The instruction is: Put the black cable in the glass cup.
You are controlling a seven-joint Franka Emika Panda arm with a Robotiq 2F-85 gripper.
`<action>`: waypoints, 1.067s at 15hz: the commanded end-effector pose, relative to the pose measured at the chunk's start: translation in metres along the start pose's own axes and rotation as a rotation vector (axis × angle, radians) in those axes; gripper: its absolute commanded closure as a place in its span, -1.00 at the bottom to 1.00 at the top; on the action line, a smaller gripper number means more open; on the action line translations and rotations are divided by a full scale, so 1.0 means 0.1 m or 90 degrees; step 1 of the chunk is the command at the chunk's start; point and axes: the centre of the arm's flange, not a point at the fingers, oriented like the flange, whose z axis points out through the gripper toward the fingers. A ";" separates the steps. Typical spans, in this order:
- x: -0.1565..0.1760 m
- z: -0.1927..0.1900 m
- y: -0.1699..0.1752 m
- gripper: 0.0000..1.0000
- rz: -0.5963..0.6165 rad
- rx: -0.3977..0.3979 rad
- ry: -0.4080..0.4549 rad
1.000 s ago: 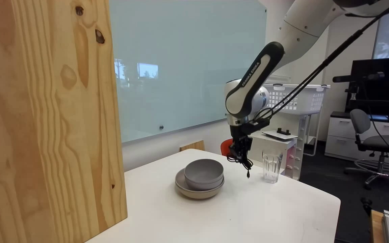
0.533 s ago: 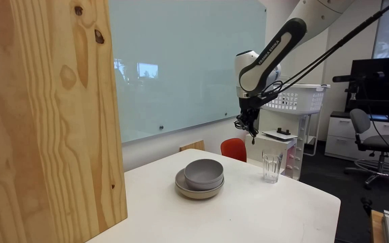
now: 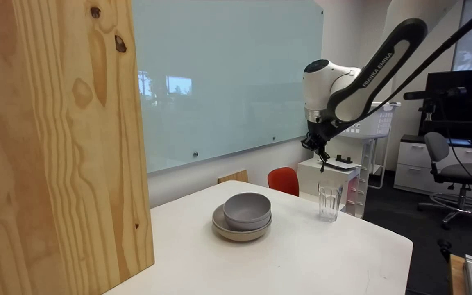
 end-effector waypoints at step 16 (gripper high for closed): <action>-0.90 0.40 0.06 0.89 -0.001 0.019 0.149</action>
